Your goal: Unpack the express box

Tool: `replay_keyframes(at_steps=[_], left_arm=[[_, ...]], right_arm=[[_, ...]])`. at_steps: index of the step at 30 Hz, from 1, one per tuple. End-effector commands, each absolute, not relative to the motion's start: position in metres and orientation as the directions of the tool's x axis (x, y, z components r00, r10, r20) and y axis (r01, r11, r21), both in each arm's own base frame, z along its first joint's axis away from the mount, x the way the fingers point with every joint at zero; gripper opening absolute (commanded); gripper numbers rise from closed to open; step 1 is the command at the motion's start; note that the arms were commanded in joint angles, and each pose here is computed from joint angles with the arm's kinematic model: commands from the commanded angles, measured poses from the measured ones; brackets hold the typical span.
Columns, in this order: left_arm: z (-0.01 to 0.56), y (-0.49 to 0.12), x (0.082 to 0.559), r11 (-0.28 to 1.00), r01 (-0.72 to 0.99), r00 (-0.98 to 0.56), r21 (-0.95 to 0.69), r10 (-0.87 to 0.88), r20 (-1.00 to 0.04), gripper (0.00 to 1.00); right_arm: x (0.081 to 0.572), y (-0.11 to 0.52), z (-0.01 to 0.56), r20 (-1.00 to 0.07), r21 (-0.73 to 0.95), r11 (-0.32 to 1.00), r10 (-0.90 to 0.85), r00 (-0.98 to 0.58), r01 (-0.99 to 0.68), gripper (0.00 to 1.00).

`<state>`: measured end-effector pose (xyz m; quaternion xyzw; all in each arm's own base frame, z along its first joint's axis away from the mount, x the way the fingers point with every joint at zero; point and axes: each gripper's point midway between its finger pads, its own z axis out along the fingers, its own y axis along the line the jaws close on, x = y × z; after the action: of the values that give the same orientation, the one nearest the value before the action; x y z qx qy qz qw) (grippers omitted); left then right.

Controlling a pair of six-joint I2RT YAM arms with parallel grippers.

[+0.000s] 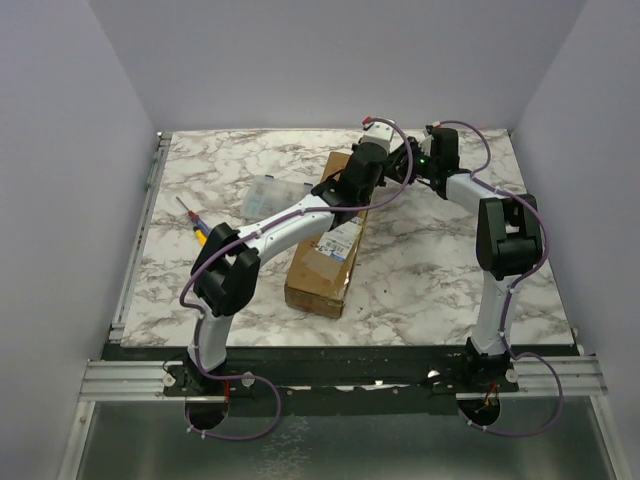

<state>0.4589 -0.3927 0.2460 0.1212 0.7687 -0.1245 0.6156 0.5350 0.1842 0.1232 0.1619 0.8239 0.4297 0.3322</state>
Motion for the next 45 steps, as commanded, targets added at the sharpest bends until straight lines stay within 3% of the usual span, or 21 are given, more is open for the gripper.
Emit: replay_keyframes(at_steps=[1,8,45], left_arm=[[0.24,-0.381,0.432,0.932,0.361,-0.28,-0.022,0.086,-0.956,0.0],[0.257,-0.375,0.42,0.933,0.36,-0.263,-0.028,0.072,-0.962,0.0],[0.229,-0.357,0.299,0.903,0.425,-0.403,-0.063,0.126,-0.906,0.0]], right_arm=[[0.539,0.173,0.095,-0.405,0.779,0.626,0.562,-0.721,0.051,0.43],[0.54,0.174,0.092,-0.403,0.776,0.628,0.558,-0.725,0.052,0.43],[0.537,0.17,0.098,-0.419,0.767,0.639,0.562,-0.713,0.053,0.43]])
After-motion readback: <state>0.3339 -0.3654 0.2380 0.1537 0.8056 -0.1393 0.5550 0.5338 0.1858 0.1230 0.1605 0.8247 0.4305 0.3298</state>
